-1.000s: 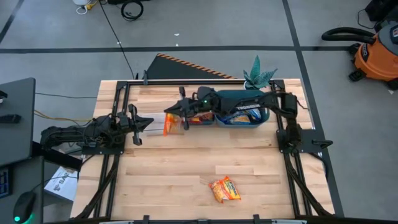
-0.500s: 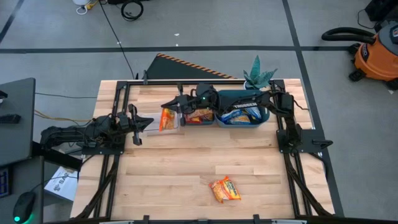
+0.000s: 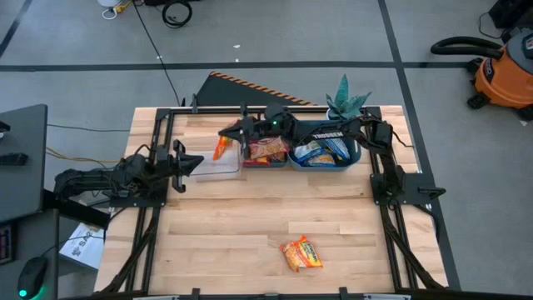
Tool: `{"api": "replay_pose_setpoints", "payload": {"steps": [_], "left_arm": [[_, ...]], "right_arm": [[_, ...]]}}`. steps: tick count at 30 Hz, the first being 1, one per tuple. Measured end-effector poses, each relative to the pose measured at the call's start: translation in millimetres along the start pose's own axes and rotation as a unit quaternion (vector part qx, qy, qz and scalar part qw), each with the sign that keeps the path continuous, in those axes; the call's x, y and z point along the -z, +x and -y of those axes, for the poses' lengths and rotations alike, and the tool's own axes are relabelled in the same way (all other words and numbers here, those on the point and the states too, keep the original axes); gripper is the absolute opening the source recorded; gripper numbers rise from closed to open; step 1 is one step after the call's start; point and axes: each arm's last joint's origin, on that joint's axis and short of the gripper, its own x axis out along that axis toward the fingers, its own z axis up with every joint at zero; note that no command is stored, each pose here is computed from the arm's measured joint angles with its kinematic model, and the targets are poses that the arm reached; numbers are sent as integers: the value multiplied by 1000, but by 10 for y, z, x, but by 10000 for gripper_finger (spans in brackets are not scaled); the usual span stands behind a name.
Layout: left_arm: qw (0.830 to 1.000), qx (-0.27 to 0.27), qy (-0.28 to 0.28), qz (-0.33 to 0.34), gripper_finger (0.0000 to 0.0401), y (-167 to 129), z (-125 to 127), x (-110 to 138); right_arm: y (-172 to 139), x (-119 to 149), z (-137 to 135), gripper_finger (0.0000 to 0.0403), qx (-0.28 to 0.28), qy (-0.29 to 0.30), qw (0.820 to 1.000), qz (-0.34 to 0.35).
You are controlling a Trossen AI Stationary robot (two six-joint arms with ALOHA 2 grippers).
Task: Sort Maruchan noodles
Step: Put the orange bag into the transparent bin
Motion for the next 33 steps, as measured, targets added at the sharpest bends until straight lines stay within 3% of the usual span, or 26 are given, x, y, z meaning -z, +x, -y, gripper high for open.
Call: {"api": "replay_pose_setpoints", "payload": {"steps": [5,12,24,30,33], "left_arm": [[1000,0,-7,0,18,0,0,1],[999,12,-50,-13,18,0,4,21],[997,52,-51,-22,18,-2,28,22],[998,56,-27,-26,18,-2,29,31],[998,56,-23,-28,26,-3,28,35]], "right_arm": [[-4,110,-1,5,-4,4,999,-38],[-20,213,-56,5,-56,8,995,-82],[-37,269,-81,17,-83,17,991,-105],[-48,277,-61,89,-78,32,990,-111],[-97,266,-44,143,-66,55,983,-160]]}}
